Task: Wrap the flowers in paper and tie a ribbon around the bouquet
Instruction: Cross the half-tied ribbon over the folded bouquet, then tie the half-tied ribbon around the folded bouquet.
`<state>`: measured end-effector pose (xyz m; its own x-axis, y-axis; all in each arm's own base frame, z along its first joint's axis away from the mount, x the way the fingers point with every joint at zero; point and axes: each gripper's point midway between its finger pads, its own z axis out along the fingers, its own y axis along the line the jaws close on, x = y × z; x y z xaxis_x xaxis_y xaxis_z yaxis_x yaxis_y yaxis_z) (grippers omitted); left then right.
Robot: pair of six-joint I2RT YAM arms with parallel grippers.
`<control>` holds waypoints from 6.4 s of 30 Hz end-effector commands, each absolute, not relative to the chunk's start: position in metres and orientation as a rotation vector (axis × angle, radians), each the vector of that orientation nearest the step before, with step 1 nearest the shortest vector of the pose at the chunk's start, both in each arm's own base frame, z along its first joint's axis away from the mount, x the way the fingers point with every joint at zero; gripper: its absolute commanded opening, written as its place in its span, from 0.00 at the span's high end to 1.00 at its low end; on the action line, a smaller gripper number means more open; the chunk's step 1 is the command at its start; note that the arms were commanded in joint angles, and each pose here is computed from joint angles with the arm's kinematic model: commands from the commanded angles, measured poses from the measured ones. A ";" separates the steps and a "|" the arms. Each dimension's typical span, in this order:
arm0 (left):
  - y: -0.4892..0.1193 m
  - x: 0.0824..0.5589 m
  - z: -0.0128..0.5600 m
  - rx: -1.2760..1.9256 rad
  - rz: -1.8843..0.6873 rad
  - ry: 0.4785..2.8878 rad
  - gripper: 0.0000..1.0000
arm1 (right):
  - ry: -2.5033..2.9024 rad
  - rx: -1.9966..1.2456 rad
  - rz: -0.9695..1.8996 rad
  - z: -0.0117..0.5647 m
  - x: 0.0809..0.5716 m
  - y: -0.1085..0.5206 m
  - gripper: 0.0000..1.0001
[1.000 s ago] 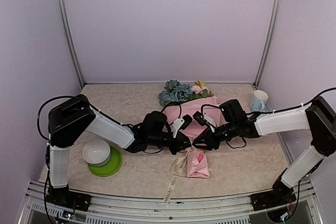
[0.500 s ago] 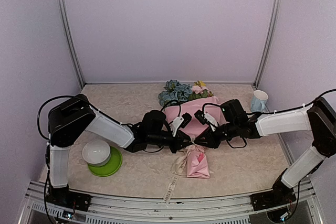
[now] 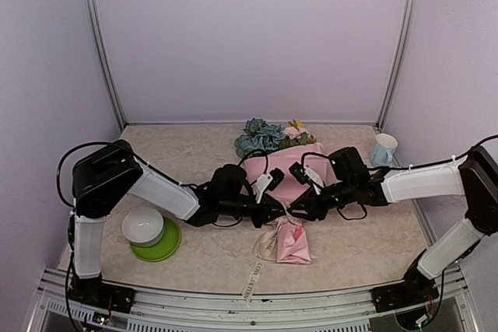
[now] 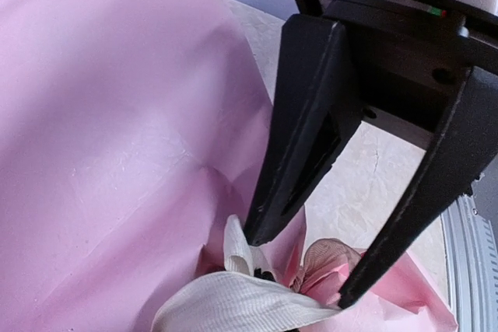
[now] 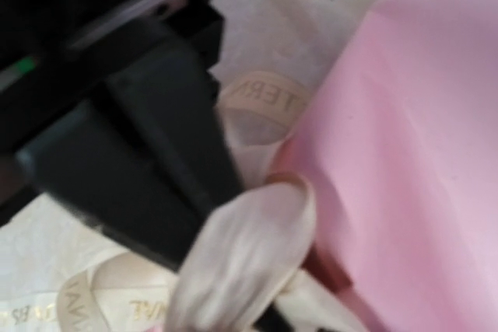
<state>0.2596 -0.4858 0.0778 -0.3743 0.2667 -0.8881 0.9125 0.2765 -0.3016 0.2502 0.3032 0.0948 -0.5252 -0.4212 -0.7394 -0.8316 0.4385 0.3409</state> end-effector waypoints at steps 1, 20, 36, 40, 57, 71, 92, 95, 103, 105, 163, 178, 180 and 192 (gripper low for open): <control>-0.486 0.263 0.073 1.064 -1.079 1.795 0.94 | 2.107 -1.031 0.941 0.108 0.250 0.292 0.60; -0.488 0.261 0.060 1.077 -1.068 1.823 0.90 | 2.116 -0.984 0.914 0.109 0.279 0.291 0.80; -0.491 0.261 0.064 1.075 -1.084 1.810 0.90 | 2.079 -1.031 1.097 0.102 0.259 0.304 0.73; -0.491 0.261 0.064 1.076 -1.086 1.811 0.89 | 2.119 -1.018 1.073 0.092 0.263 0.303 0.81; -0.491 0.260 0.065 1.082 -1.088 1.807 0.89 | 2.157 -0.996 1.041 0.084 0.266 0.301 0.84; -0.479 0.256 0.081 1.085 -1.064 1.748 0.74 | 2.142 -0.973 1.025 0.098 0.264 0.296 1.00; -0.377 0.282 0.083 1.034 -0.715 1.973 0.54 | 2.175 -0.905 0.914 0.101 0.272 0.282 1.00; -0.363 0.274 0.061 1.086 -0.715 2.030 0.40 | 2.173 -0.904 0.916 0.102 0.272 0.283 1.00; -0.364 0.271 0.034 1.218 -0.699 2.015 0.33 | 2.177 -0.904 0.926 0.100 0.270 0.283 1.00; -0.371 0.278 0.034 1.207 -0.694 1.997 0.32 | 2.178 -0.902 0.928 0.099 0.270 0.283 1.00; -0.331 0.269 -0.006 1.120 -0.450 2.258 1.00 | 2.510 -0.158 0.673 0.042 0.249 0.141 1.00; -0.300 0.282 -0.018 0.973 -0.422 2.394 1.00 | 2.470 0.078 0.560 0.031 0.266 0.093 1.00; -0.299 0.282 -0.019 0.960 -0.431 2.399 1.00 | 2.479 0.080 0.558 0.030 0.266 0.093 1.00; -0.287 0.281 -0.027 0.887 -0.515 2.444 1.00 | 2.484 0.070 0.581 0.028 0.267 0.095 1.00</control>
<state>0.3045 -0.3203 0.0164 -0.5665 0.4318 -0.7019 0.7194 0.6746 -0.1657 0.2636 0.1053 0.0323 -0.8361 0.1608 -0.5245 -0.1067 0.8901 0.4430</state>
